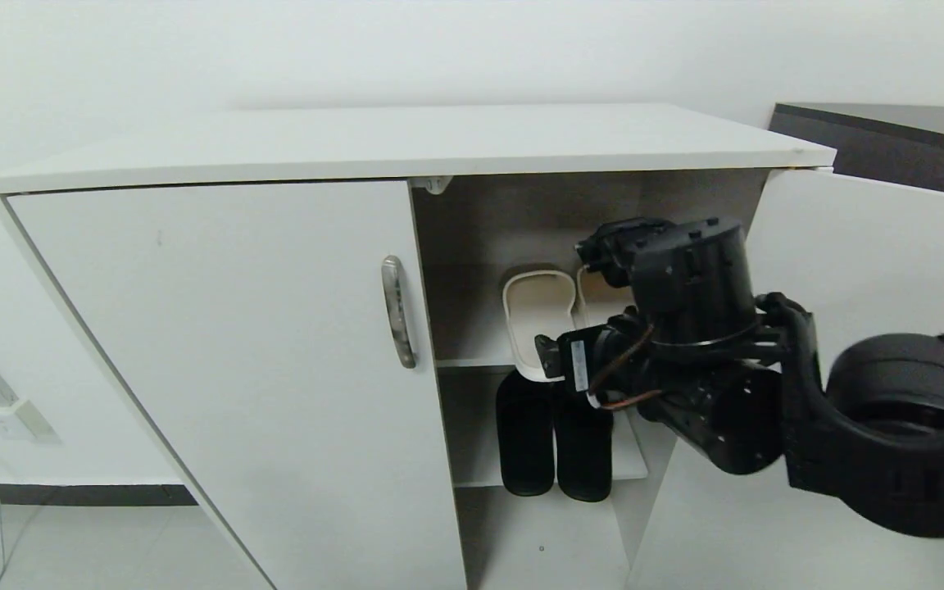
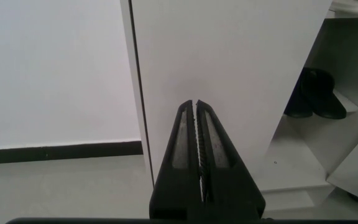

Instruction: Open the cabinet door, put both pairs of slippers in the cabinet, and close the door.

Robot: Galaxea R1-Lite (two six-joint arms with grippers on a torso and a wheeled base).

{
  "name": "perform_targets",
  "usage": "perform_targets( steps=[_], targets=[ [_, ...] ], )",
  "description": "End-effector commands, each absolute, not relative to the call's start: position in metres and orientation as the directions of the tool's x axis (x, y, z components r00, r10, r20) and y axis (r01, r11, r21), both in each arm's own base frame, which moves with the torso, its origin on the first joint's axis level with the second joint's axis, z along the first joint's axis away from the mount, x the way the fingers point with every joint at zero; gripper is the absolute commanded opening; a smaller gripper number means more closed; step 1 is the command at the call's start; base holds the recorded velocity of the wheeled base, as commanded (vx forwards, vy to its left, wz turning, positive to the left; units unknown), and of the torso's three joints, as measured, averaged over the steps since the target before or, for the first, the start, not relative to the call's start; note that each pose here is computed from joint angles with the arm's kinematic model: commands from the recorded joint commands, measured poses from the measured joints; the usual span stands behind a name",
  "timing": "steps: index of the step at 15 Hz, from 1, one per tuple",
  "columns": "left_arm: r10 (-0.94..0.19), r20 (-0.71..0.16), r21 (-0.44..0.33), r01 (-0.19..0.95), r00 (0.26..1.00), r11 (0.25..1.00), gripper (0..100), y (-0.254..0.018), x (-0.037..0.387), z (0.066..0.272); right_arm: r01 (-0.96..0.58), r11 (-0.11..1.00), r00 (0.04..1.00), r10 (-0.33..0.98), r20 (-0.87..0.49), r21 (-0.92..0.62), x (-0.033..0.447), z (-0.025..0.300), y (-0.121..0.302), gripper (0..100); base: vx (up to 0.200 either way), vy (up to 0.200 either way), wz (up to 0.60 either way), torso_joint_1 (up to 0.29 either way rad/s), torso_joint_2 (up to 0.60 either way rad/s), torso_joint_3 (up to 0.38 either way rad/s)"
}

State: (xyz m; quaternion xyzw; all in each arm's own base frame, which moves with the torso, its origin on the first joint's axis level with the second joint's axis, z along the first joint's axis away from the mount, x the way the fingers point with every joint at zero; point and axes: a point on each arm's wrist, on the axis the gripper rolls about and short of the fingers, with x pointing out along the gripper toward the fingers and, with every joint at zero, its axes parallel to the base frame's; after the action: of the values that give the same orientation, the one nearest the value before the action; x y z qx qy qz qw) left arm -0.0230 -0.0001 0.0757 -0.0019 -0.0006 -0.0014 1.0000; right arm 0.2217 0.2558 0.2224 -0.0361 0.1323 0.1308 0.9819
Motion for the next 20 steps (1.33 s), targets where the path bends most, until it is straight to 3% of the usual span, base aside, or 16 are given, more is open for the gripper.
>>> perform_targets(
  steps=[1,6,7,15,20],
  targets=[
    [-0.002,0.0,-0.005,0.002,1.0,1.0,0,0.0,-0.023,0.076,-0.35,0.937,0.91,0.341,-0.236,0.006,0.185,0.221,0.231,100,0.0,0.0,0.0,0.0,0.0,0.0],
    [-0.002,0.0,-0.003,0.002,1.0,1.0,0,0.0,-0.023,0.076,-0.398,0.916,0.904,0.402,-0.146,0.061,0.177,0.189,0.224,100,0.0,0.0,0.0,0.0,0.0,0.0],
    [-0.002,0.0,-0.005,0.002,1.0,1.0,0,0.0,-0.023,0.076,-0.402,0.914,0.903,0.405,-0.145,0.052,0.177,0.189,0.224,0,0.0,0.0,0.0,0.0,0.0,0.0],
    [-0.002,0.0,-0.005,0.002,1.0,1.0,0,0.0,-0.023,0.076,-0.423,0.906,0.889,0.418,-0.185,0.014,0.171,0.177,0.224,0,0.0,0.0,0.0,0.0,0.0,0.0],
    [-0.002,0.0,-0.005,0.002,1.0,1.0,0,0.0,-0.023,0.076,-0.425,0.905,0.884,0.413,-0.219,-0.007,0.169,0.167,0.221,0,-0.2,0.0,0.0,0.004,0.01,0.002]
  ],
)
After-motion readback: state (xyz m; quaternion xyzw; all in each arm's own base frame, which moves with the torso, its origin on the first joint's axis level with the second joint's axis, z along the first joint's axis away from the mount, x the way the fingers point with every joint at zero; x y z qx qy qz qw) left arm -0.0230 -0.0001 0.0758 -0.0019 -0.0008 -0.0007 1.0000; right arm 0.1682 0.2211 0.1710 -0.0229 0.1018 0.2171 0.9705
